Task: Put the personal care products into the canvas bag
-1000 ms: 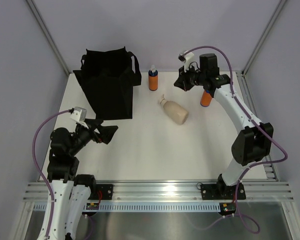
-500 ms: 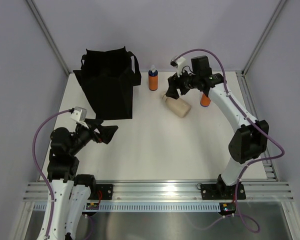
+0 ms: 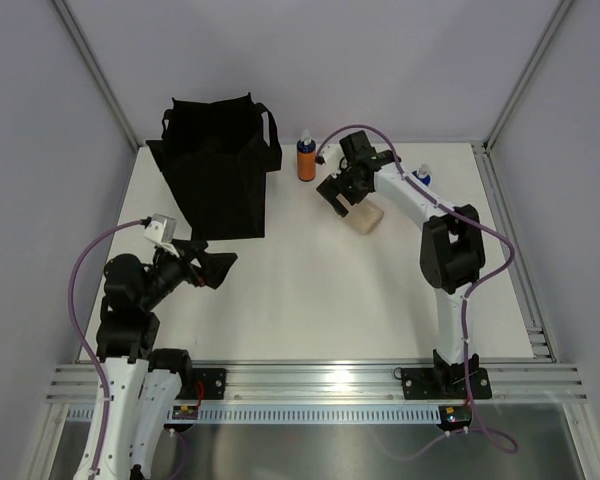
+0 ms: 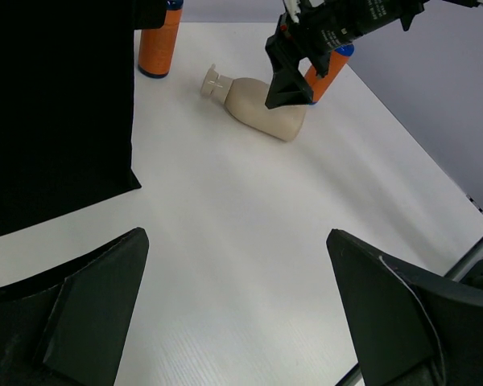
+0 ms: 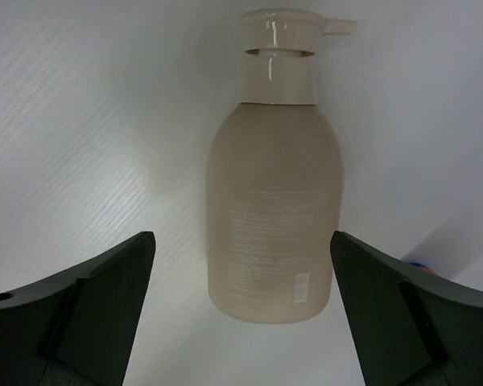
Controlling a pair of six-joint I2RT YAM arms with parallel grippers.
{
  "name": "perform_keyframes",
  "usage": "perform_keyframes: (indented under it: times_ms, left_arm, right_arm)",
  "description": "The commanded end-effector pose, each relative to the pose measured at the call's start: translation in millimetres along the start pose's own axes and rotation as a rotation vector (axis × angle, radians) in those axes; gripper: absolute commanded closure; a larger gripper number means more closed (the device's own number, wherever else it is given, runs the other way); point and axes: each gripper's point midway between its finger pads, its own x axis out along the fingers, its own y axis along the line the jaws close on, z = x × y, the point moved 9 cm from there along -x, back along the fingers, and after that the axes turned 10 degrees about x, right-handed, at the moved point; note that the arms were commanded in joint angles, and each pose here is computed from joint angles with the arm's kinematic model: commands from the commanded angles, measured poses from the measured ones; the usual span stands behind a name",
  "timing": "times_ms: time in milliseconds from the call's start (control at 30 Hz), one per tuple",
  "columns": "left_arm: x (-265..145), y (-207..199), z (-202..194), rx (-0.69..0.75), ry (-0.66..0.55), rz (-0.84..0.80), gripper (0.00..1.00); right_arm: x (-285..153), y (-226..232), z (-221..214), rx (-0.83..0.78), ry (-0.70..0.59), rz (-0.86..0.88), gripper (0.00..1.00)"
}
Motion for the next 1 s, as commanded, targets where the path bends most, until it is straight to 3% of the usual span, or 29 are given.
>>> perform_keyframes:
  times_ms: [0,233,567,967]
  left_arm:
    - [1,-1,-3,-0.004,-0.001,-0.024,0.01]
    - [0,-2,-5,-0.004,-0.002,-0.032,0.01]
    - [0,-2,-5,-0.006,-0.002,-0.033,0.01]
    - [-1,-3,-4,-0.009,-0.002,-0.040,0.01]
  right_arm:
    - [7,-10,4,-0.048,0.048,-0.079,0.01]
    - [45,-15,-8,-0.073,0.170,-0.095,0.01]
    - [71,-23,-18,-0.128,0.228,-0.149,0.00]
    - [78,-23,-45,-0.054,0.392,0.154,0.01]
